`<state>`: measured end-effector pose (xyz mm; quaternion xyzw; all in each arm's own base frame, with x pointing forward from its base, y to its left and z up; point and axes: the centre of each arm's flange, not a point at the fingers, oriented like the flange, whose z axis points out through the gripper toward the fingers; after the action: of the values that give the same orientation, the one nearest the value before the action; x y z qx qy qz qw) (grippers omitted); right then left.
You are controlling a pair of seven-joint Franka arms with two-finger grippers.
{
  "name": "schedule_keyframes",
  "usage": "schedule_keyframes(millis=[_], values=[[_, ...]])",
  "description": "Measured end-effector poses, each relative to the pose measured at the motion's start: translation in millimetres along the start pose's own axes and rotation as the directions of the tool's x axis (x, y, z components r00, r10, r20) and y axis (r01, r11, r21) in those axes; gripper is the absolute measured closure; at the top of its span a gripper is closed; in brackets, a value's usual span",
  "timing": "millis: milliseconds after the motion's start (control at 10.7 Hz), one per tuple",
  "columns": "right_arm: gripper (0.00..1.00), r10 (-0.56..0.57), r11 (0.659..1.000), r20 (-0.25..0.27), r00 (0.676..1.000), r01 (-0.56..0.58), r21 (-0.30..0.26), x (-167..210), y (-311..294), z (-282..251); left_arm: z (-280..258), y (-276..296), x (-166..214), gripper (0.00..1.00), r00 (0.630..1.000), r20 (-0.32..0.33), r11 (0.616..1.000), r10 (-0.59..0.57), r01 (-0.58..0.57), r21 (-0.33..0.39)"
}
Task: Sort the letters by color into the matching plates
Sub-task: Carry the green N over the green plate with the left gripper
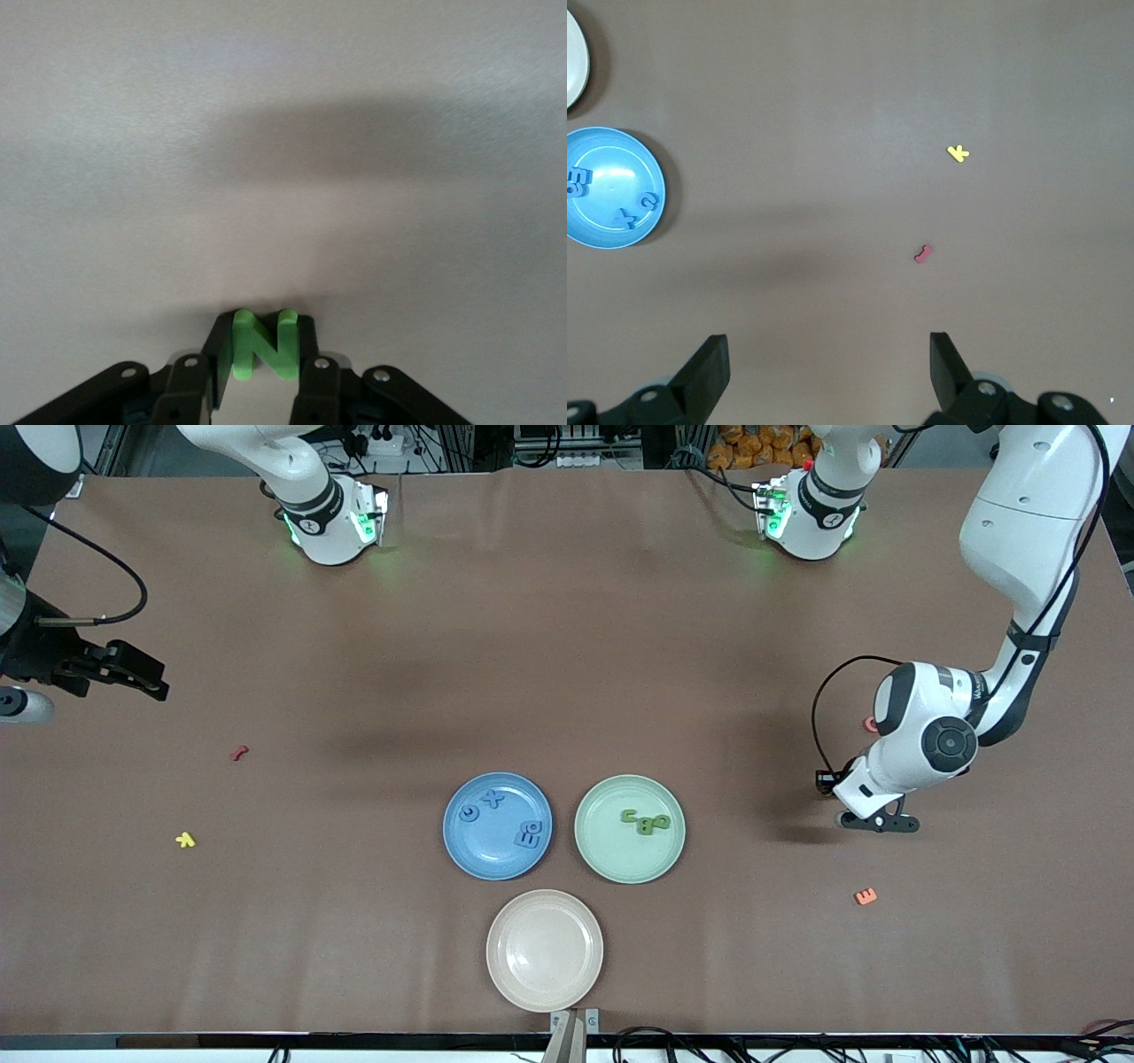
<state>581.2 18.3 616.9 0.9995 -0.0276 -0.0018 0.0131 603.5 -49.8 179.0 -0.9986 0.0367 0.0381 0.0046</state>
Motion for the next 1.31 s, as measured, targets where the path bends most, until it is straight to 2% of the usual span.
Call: schedule_keyframes(millis=[374, 748, 1310], values=[[0.0, 0.0, 1.0, -0.008, 1.0, 0.0, -0.004, 1, 0, -1, -27, 43, 16, 0.67, 0.991, -0.057, 0.992, -0.118, 0.115, -0.043], [0.0, 0.003, 1.0, -0.019, 1.0, -0.003, -0.005, 2, 2, -1, -42, 105, 20, 0.67, 0.976, -0.078, 0.978, -0.204, 0.199, -0.065], [0.0, 0.004, 1.0, -0.02, 1.0, -0.004, 0.004, 4, 5, 0, -72, 190, 23, 0.67, 0.911, -0.111, 0.915, -0.397, 0.383, -0.126]])
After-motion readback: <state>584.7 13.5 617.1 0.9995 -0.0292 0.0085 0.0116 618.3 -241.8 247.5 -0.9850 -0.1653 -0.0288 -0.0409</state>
